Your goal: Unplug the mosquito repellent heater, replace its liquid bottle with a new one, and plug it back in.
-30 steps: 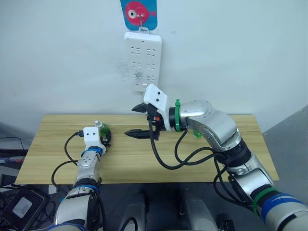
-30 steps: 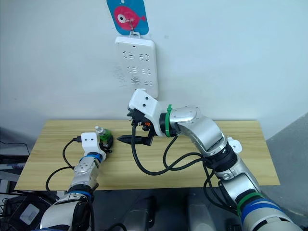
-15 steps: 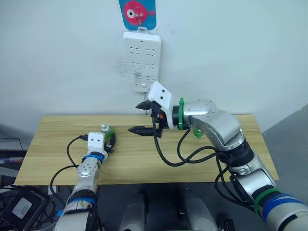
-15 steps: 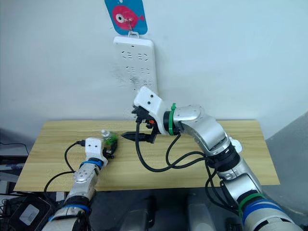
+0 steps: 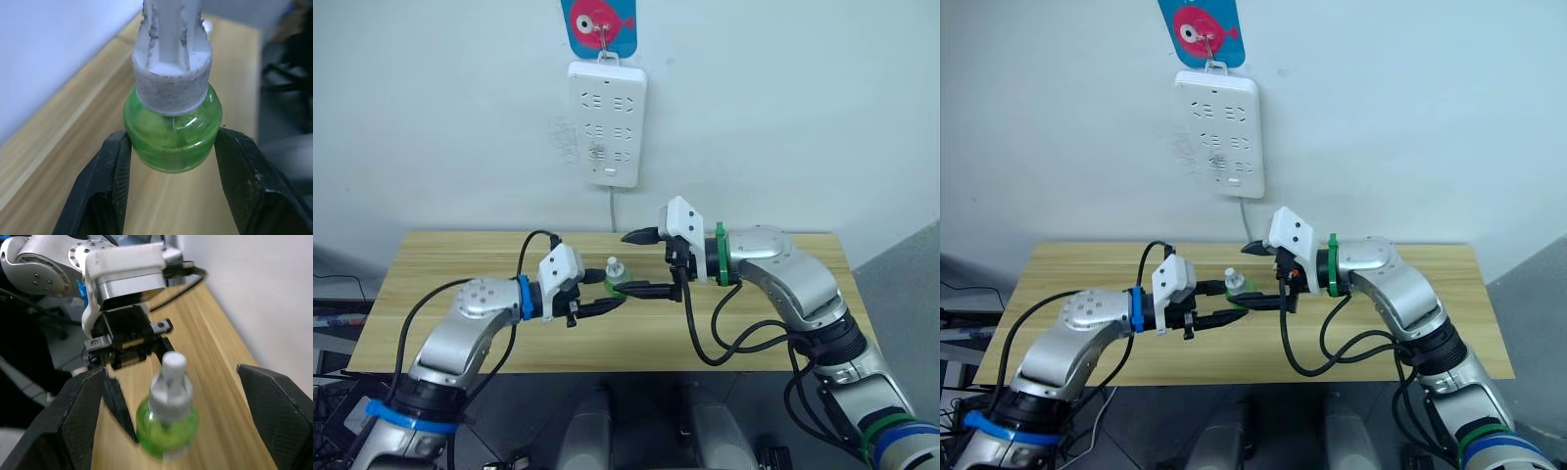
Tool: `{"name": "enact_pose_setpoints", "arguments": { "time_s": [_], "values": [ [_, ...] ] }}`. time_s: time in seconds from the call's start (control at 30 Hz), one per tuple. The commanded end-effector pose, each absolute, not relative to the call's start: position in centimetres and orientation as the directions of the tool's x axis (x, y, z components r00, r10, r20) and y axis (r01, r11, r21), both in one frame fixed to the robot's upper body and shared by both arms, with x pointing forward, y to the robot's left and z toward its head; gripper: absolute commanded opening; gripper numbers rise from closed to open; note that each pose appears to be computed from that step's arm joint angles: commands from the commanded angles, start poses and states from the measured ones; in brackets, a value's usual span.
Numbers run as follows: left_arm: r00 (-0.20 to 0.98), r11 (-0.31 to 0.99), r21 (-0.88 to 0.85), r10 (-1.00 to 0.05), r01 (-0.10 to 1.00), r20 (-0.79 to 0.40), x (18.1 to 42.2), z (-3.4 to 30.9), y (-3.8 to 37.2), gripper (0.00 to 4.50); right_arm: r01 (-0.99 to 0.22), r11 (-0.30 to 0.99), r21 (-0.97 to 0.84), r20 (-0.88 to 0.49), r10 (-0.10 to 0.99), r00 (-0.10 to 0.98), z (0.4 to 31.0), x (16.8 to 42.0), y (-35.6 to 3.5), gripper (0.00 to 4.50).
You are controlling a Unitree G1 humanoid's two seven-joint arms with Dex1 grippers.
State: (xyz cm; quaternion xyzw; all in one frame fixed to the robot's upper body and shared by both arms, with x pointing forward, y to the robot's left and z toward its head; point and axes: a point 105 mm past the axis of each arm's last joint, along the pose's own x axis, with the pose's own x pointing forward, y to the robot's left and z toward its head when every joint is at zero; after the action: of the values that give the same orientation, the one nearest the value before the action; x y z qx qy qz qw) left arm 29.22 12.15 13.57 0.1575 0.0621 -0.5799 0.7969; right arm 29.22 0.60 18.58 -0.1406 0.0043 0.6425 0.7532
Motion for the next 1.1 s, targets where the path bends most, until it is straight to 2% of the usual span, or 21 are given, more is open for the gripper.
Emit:
{"name": "enact_pose_setpoints", "arguments": {
  "time_s": [0.03,0.07,0.17,0.43,0.6,0.67,0.73,0.83,0.93,1.07,1.1],
  "values": [
    [0.285,0.238,0.193,-0.92,0.952,-0.269,29.6,14.6,11.8,2.21,-0.955,0.181,-0.235,-0.121,0.969,0.214,20.0,29.2,0.3,4.5],
    [0.283,0.236,0.196,-0.923,0.952,-0.262,29.8,14.9,11.7,2.21,-0.954,0.192,-0.232,-0.121,0.967,0.224,19.8,29.2,0.2,4.5],
    [0.26,0.211,0.205,-0.93,0.956,-0.259,30.1,15.3,11.3,2.21,-0.951,0.224,-0.214,-0.118,0.96,0.253,19.5,29.4,-0.1,3.88],
    [0.235,0.184,0.203,-0.935,0.962,-0.267,30.0,15.1,11.2,2.21,-0.951,0.24,-0.195,-0.116,0.957,0.265,19.1,29.3,-0.4,1.1],
    [0.209,0.158,0.195,-0.938,0.968,-0.277,29.2,14.7,11.1,2.21,-0.964,0.177,-0.2,-0.112,0.973,0.202,19.4,28.5,-0.1,1.07],
    [0.183,0.127,0.207,-0.941,0.97,-0.283,28.7,14.6,11.1,2.21,-0.972,0.071,-0.222,-0.117,0.988,0.099,19.9,27.6,0.3,1.07],
    [0.149,0.082,0.236,-0.948,0.968,-0.282,28.1,14.6,10.8,2.21,-0.969,-0.081,-0.233,-0.127,0.991,-0.053,20.5,26.3,0.7,1.07],
    [0.083,-0.006,0.282,-0.95,0.959,-0.302,27.1,14.5,10.4,2.21,-0.908,-0.325,-0.263,-0.206,0.939,-0.277,20.1,24.7,0.4,1.07],
    [0.024,-0.07,0.271,-0.944,0.96,-0.329,26.1,14.4,10.5,2.21,-0.857,-0.462,-0.229,-0.253,0.878,-0.406,19.5,24.4,-0.2,1.07],
    [0.016,-0.081,0.262,-0.937,0.962,-0.35,25.8,14.5,11.0,2.21,-0.861,-0.464,-0.209,-0.231,0.879,-0.418,19.8,25.1,0.4,1.07],
    [0.019,-0.077,0.26,-0.936,0.963,-0.351,25.8,14.5,11.1,2.21,-0.871,-0.447,-0.203,-0.223,0.887,-0.404,19.9,25.4,0.4,1.42]
  ]
}}
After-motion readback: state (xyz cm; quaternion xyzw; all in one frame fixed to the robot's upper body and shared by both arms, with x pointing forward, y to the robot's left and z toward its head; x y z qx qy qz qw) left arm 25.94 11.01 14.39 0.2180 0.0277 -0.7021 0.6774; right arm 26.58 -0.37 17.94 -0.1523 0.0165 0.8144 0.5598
